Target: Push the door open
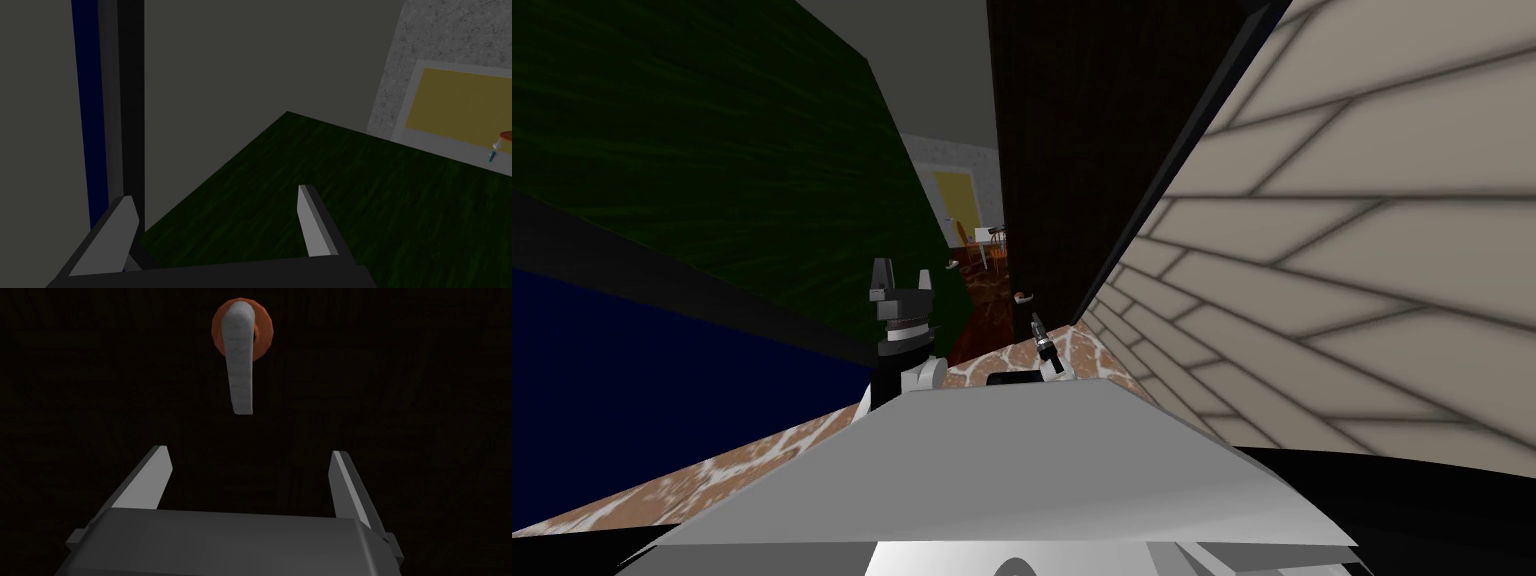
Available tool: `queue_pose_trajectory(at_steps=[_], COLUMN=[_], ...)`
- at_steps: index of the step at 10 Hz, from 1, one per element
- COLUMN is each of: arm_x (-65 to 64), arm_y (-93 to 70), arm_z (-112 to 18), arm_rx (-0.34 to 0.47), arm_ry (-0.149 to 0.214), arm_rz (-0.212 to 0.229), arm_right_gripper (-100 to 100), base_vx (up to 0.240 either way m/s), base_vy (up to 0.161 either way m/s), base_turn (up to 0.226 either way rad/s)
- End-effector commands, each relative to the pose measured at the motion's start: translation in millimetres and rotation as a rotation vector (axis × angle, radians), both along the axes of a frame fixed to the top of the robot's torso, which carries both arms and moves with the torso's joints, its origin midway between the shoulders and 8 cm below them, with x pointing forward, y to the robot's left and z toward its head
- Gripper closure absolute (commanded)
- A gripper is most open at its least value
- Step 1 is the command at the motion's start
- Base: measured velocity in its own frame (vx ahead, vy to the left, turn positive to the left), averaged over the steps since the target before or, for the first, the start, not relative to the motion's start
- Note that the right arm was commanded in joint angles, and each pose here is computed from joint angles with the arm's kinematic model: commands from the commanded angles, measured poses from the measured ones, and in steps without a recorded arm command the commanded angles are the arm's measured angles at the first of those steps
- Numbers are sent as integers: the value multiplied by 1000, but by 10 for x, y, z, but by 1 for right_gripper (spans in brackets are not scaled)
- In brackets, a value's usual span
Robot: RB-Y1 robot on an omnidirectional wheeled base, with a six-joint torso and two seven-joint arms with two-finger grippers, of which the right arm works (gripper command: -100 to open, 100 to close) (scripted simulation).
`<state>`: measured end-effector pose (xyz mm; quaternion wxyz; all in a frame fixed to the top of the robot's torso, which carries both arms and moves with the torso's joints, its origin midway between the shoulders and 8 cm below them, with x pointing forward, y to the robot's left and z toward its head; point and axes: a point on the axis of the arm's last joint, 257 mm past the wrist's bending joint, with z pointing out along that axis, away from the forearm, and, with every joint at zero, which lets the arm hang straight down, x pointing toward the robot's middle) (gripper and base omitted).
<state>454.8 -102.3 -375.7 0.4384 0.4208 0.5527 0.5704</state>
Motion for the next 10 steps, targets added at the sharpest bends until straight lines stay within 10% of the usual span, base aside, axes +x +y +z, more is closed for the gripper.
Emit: queue_pose_trajectory(at_steps=[1,4,10], arm_x=[-5,-42,1], arm_y=[45,157,-165], arm_z=[-49,-158,-204], arm_rx=[-2,-5,-54], arm_ry=[10,35,31], arm_rz=[7,24,5], arm_right_gripper=[-100,-100,-100], base_vx=[63,80,150], base_vy=[-44,-62,38], base_turn=[26,44,21])
